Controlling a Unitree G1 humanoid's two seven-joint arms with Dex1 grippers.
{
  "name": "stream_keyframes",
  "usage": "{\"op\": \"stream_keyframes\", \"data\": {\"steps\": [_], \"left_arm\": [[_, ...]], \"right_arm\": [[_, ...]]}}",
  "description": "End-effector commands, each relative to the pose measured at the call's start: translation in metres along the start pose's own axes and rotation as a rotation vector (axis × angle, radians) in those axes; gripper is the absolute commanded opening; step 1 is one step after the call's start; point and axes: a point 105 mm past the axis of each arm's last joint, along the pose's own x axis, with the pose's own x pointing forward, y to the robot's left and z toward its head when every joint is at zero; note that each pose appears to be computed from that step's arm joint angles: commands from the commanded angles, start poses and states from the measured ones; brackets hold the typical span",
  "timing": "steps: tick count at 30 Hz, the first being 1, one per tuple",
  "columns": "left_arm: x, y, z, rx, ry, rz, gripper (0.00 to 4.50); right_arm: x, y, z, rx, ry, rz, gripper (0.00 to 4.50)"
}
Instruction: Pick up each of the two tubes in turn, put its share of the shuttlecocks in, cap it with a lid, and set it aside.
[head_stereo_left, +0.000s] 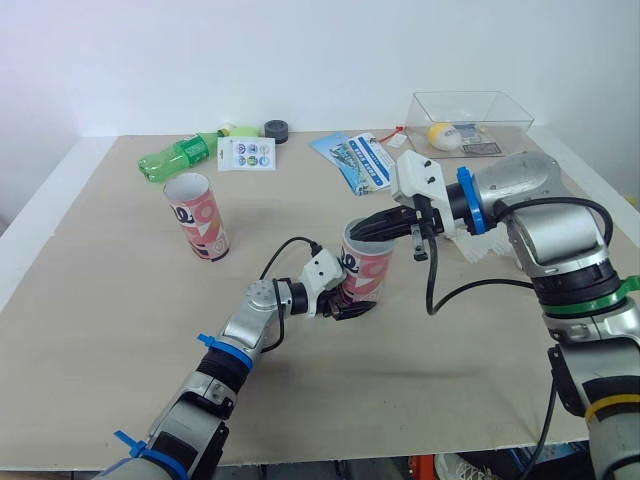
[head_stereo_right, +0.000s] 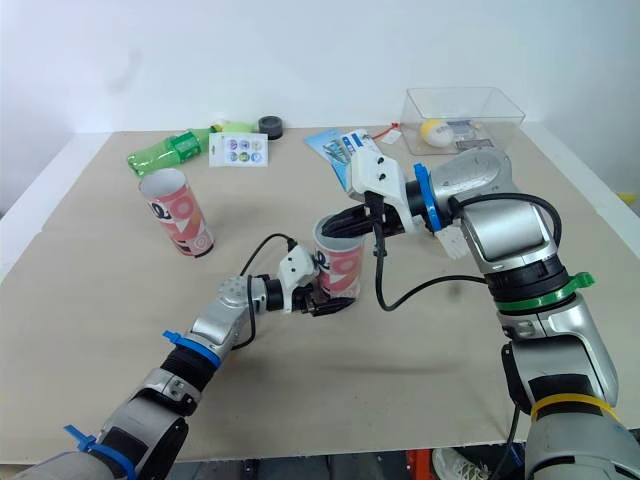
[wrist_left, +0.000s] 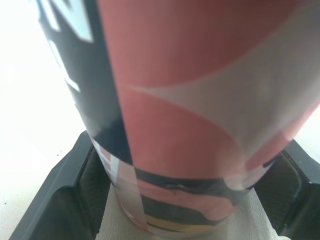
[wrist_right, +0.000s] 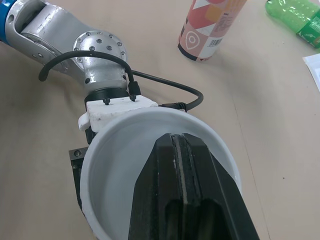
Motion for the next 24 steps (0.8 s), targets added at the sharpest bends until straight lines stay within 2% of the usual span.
{"op": "stream_keyframes", "data": {"steps": [1, 10, 15, 18, 20, 21, 22, 24], "left_arm": [[-0.002, -0.012, -0.029, -0.057, 0.094, -0.034, 3.68], [-0.003, -0.011, -0.029, -0.052, 0.094, -0.034, 3.68], [-0.005, -0.010, -0.029, -0.048, 0.097, -0.033, 3.68], [-0.007, -0.009, -0.029, -0.045, 0.096, -0.028, 3.68], [-0.008, -0.007, -0.028, -0.047, 0.091, -0.021, 3.68], [-0.008, -0.007, -0.027, -0.044, 0.087, -0.018, 3.68], [-0.009, -0.005, -0.026, -0.047, 0.074, -0.015, 3.99], [-0.011, -0.003, -0.021, -0.050, 0.044, -0.007, 4.50]], "right_arm": [[-0.002, -0.002, -0.009, 0.029, 0.025, -0.006, 0.10], [-0.035, -0.007, 0.015, 0.071, -0.191, -0.020, 0.10], [-0.066, -0.017, 0.019, 0.120, -0.327, -0.118, 0.10], [-0.091, -0.023, 0.019, 0.142, -0.428, -0.240, 0.91], [-0.100, -0.021, 0.014, 0.136, -0.456, -0.302, 1.93], [-0.104, -0.020, 0.012, 0.130, -0.467, -0.337, 2.60], [-0.108, -0.017, 0.008, 0.143, -0.486, -0.377, 2.84], [-0.111, -0.011, 0.000, 0.163, -0.503, -0.438, 3.70]]}}
